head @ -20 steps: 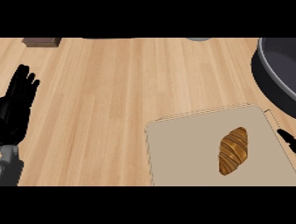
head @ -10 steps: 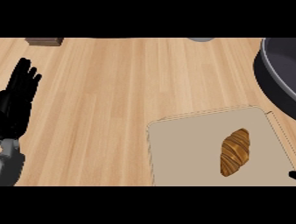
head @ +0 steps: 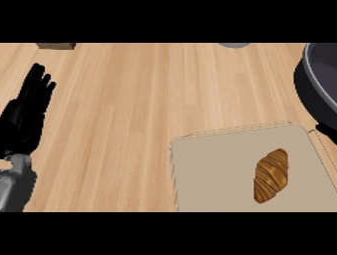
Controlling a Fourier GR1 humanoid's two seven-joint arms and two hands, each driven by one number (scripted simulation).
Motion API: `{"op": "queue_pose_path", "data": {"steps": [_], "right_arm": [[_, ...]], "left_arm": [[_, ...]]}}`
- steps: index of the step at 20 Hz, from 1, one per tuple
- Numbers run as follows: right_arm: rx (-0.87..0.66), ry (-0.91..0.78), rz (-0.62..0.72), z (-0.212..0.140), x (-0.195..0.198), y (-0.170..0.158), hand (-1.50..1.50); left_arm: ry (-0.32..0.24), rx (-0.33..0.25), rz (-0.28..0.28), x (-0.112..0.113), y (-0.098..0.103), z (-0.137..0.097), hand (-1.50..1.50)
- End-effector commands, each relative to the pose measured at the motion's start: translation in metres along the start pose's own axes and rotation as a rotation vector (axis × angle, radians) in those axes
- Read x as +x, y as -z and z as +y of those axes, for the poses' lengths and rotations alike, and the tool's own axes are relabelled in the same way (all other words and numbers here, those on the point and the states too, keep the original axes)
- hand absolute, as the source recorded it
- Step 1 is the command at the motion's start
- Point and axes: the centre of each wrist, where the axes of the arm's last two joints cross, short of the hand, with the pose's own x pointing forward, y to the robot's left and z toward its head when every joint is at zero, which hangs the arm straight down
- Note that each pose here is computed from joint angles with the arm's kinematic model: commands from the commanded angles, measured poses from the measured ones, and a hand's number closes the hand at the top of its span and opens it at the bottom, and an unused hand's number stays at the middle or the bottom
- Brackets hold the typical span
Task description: Pick the croissant from the tray and place it in the pot
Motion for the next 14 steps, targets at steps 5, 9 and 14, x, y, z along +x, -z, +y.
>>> {"op": "queue_pose_path", "data": {"steps": [5, 9, 14], "right_arm": [[0.11, -0.034, 0.076, 0.026, 0.059, 0.009, -1.5], [0.124, -0.03, 0.098, 0.057, 0.048, 0.03, -1.5], [0.144, -0.073, 0.159, 0.055, 0.036, 0.034, -1.5]], "left_arm": [[-0.003, 0.012, -0.002, 0.002, -0.002, 0.001, 0.0], [0.003, 0.001, 0.002, 0.003, -0.01, 0.012, 0.0], [-0.01, 0.009, -0.002, -0.002, -0.009, -0.003, 0.0]]}}
